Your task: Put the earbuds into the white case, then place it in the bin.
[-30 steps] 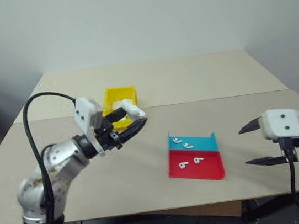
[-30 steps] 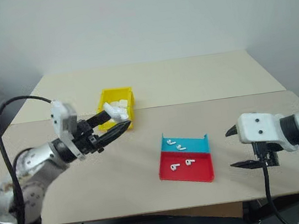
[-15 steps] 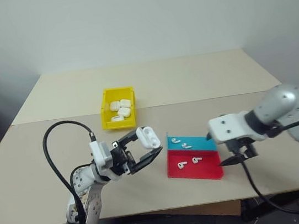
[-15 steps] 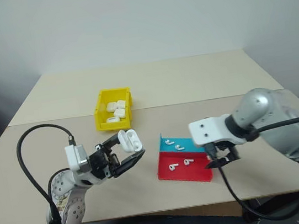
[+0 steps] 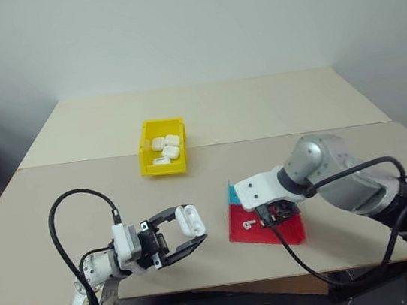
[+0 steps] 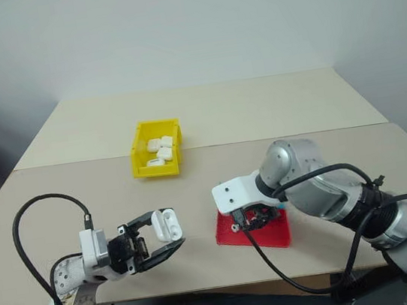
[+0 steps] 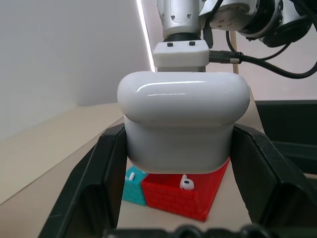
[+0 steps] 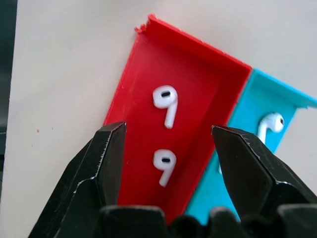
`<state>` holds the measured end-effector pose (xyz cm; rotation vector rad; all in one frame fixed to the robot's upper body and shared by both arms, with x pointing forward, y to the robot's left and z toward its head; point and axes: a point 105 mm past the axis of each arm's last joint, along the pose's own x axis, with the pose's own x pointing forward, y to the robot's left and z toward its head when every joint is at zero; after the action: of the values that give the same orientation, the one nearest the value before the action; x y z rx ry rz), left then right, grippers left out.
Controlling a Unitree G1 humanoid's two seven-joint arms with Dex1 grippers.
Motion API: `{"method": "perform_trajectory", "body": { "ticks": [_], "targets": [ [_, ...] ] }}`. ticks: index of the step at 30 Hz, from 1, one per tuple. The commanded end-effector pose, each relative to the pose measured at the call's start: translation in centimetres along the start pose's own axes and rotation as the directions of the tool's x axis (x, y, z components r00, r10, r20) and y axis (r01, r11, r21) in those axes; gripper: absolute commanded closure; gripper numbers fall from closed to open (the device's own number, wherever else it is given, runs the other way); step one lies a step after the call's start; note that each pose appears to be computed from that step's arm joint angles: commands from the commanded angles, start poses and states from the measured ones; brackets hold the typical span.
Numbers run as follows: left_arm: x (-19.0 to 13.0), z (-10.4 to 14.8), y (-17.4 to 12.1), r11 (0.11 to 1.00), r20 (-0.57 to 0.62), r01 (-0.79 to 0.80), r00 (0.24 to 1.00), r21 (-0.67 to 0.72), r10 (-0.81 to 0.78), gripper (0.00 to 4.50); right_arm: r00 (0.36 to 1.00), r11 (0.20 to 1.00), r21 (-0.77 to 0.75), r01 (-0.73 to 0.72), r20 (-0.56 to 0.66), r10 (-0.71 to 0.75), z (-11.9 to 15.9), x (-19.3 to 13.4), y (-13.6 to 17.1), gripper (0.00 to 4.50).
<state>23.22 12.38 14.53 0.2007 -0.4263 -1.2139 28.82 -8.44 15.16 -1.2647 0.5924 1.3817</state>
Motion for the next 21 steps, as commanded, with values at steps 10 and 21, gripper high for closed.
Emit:
{"method": "perform_trajectory", "body": {
  "ticks": [10,21],
  "targets": [
    [0.0,1.2,-0.8,0.996,0.018,-0.07,0.997,0.046,0.07,1.71,0.999,1.0,-0.016,0.019,-0.03,-0.019,1.0,1.6,-1.3,1.24],
    [-0.3,1.4,-0.7,0.995,-0.001,-0.087,0.996,0.05,0.088,1.71,0.999,0.999,-0.054,0.007,-0.048,-0.01,1.1,2.5,-1.6,1.24]
  ]
}}
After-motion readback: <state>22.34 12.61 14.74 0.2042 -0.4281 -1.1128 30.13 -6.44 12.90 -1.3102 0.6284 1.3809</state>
